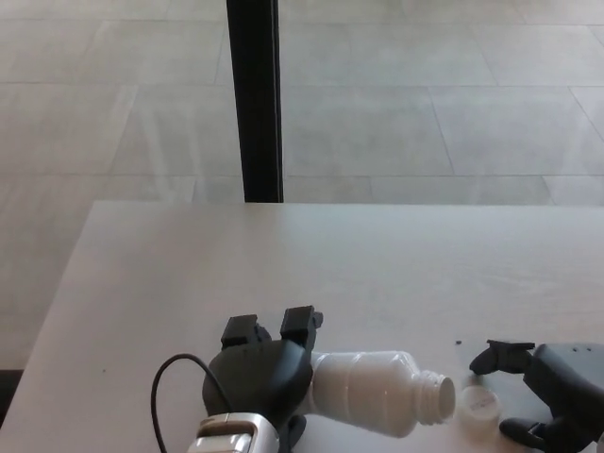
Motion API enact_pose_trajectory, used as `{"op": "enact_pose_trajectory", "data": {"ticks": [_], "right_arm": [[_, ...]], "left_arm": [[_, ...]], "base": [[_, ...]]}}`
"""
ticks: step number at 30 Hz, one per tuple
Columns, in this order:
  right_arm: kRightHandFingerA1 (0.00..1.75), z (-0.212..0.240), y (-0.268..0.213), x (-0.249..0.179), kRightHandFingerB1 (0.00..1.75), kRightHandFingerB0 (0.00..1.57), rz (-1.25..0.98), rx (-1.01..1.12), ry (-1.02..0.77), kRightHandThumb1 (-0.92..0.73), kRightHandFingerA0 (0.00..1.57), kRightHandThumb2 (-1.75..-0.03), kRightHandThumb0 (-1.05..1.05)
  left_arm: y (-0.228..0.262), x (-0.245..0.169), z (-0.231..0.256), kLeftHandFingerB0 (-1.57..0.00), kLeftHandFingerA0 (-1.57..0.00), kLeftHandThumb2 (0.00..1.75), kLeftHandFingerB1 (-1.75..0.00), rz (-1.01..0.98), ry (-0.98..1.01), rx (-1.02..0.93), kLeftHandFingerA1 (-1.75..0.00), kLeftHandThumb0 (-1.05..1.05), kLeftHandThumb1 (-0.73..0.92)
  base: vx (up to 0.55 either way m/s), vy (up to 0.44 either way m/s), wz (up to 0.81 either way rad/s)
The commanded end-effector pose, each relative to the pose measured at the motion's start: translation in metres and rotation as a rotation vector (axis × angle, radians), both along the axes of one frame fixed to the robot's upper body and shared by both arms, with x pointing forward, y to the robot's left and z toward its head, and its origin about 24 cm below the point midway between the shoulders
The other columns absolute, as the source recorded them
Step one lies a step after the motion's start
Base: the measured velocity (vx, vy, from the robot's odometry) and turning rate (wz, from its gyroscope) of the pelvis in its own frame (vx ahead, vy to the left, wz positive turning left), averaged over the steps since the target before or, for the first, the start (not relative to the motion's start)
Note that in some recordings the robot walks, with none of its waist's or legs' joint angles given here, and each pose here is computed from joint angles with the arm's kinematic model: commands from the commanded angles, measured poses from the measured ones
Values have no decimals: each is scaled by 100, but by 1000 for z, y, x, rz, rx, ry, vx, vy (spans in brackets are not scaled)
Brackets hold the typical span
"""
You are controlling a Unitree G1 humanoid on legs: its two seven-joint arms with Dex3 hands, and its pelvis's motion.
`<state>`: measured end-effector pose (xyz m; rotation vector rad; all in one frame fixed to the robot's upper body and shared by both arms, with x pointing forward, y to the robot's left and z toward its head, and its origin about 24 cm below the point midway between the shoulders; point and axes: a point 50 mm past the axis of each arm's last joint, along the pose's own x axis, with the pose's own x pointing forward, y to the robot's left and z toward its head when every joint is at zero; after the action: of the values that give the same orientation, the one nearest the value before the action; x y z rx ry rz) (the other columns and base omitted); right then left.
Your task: The robot uses its left hand to to lift the bottle kept on the middle of the desk and tilts it towards its right hand. It then uses its right hand to rotate its cap to open it and places the bottle and cap back on the desk
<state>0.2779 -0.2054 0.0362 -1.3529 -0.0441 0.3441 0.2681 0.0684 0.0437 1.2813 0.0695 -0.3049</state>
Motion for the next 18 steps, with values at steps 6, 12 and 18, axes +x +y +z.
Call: {"op": "enact_pose_trajectory", "data": {"ticks": [6,12,18], "right_arm": [[123,-34,-19,-26,48,52,-15,-170,102,-59,50,-63,-43],[122,-29,-15,-22,50,57,7,-129,52,-61,50,-64,-43],[125,-26,-15,-22,52,61,6,-77,4,-60,52,-64,-40]], "left_arm": [[12,16,-1,-44,-69,90,-59,8,468,463,-70,-40,46],[16,15,-3,-68,-83,92,-70,-25,520,496,-77,-46,49],[18,19,1,-70,-74,59,-55,-54,587,491,-62,-61,65]], "base": [[0,0,0],[0,0,0],[0,0,0]]}}
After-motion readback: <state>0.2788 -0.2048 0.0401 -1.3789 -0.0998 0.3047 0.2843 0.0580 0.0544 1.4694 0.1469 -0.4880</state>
